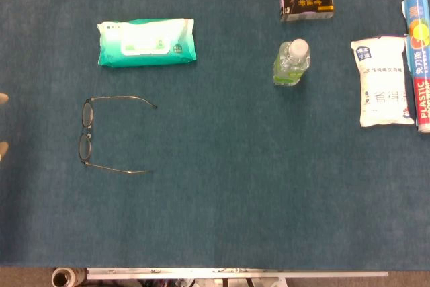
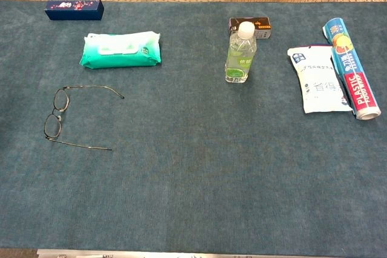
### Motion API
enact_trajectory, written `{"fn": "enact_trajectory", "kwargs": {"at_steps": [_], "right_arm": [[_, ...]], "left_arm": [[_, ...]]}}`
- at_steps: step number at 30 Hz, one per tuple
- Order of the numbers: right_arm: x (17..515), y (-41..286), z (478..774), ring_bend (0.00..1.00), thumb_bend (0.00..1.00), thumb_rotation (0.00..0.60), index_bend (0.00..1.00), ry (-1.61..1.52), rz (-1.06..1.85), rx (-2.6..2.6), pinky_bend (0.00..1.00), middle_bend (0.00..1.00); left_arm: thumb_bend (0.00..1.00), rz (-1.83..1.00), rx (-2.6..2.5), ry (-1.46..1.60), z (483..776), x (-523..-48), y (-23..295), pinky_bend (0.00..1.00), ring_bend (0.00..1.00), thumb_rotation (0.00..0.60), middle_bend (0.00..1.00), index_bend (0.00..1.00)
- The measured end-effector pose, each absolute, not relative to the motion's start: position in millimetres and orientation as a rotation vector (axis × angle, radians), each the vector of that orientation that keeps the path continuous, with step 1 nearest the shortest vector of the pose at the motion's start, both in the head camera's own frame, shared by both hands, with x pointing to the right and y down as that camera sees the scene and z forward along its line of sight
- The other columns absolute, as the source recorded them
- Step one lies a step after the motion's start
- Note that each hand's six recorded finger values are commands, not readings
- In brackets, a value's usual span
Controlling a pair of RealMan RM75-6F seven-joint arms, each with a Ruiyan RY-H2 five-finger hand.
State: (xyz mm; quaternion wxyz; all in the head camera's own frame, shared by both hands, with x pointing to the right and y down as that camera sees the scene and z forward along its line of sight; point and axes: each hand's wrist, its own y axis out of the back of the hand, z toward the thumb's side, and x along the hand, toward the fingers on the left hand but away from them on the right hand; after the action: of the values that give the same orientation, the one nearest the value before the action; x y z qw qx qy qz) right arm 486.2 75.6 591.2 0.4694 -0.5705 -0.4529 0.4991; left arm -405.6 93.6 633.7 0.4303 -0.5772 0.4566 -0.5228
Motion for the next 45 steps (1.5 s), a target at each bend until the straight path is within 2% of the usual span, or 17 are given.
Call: {"fn": "enact_trajectory", "kwargs": {"at_steps": [15,24,27,29,31,34,45], "right_arm": [[481,68,600,0.17,0.00,0.600,0.12,-1.085,1.234,-1.423,0.33,0.18],[479,73,582,0.17,0.01,0.600,0.12,-1.134,1.162,-1.402,0.33,0.19],[482,73,574,0.17,0.01,0.600,0.12,-1.161,1.142,-1.390,0.33,0.19],[483,74,570,0.17,0.01,0.600,0.13,-1.176,1.131,-1.388,0.33,0.19],[484,74,567,0.17,0.01,0.600,0.13,-1.185,1.120,-1.382,0.33,0.20],[486,74,565,0.17,0.01,0.600,0.14,-1.191,1.121,-1.379,0.33,0.20],[489,70,568,0.17,0.01,0.600,0.14,-1.194,1.149,-1.373,0.33,0.20]], "left_arm": [[0.00,-1.309,-1.429,1.151,629,-409,100,0.36,0.20,0.600,0.21,0.32],[0.00,-1.186,-1.587,1.139,628,-385,107,0.33,0.20,0.600,0.21,0.34],[0.00,-1.117,-1.703,1.120,629,-369,112,0.29,0.20,0.600,0.20,0.31],[0.00,-1.079,-1.763,1.080,630,-358,115,0.25,0.16,0.600,0.17,0.25],[0.00,-1.046,-1.814,1.001,632,-344,116,0.17,0.04,0.600,0.07,0.16],[0.00,-1.006,-1.853,0.893,634,-323,113,0.10,0.00,0.600,0.00,0.06],[0.00,-0.860,-1.859,0.765,644,-270,86,0.07,0.00,0.600,0.00,0.03]]}}
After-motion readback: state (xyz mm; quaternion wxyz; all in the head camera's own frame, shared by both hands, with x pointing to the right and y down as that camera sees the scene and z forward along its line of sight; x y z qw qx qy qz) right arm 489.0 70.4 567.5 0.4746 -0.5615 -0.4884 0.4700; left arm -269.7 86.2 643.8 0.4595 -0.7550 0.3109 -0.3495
